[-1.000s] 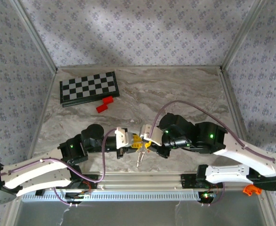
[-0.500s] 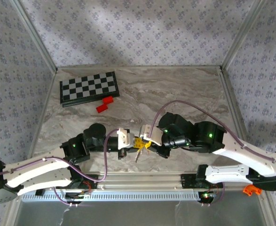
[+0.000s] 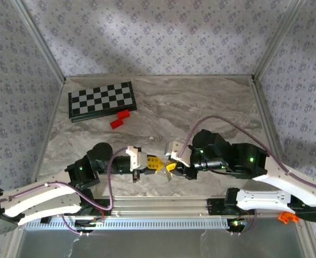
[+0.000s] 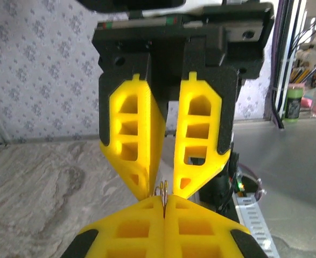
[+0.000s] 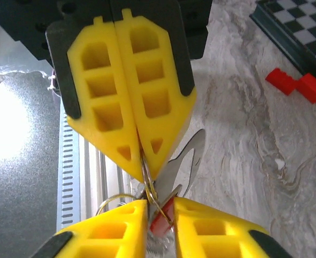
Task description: Put the keys on the keyring
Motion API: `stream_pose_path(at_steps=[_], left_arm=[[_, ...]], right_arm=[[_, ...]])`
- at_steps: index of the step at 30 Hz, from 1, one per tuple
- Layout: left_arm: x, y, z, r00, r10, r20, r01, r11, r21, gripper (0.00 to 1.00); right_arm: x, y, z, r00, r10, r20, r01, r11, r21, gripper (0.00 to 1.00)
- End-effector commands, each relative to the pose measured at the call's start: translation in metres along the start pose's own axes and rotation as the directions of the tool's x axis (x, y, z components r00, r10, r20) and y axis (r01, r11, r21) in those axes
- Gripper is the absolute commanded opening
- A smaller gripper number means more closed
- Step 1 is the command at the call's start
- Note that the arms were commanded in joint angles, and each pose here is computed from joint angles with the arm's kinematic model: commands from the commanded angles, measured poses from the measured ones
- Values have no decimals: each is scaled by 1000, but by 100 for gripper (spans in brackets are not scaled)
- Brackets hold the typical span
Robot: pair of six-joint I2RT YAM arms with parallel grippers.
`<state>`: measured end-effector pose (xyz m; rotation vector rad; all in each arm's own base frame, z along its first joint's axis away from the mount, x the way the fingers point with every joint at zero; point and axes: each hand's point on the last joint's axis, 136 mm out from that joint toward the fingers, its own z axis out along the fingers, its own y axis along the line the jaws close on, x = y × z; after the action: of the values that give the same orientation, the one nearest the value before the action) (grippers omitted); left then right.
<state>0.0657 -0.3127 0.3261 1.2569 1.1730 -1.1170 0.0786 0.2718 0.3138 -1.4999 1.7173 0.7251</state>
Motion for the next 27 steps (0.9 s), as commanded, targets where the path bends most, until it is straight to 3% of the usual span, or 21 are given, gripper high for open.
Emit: stream_pose_path(at_steps=[1, 7, 16, 27], left_arm=[[-32, -8, -6, 991, 15, 136, -21, 999, 42, 0], [-36, -12, -7, 988, 1, 157, -11, 998, 64, 0], [-40, -15, -10, 984, -4, 179, -10, 997, 77, 0], [-46, -18, -13, 978, 1, 209, -20, 996, 90, 0]], right_arm=[[-11, 1, -6, 997, 16, 72, -16, 1000, -4, 26], [-15, 1, -10, 994, 8, 107, -8, 1000, -1, 24], [-7, 4, -2, 995, 4, 96, -2, 1000, -20, 11], [-10, 8, -5, 990, -6, 143, 11, 1000, -29, 14]])
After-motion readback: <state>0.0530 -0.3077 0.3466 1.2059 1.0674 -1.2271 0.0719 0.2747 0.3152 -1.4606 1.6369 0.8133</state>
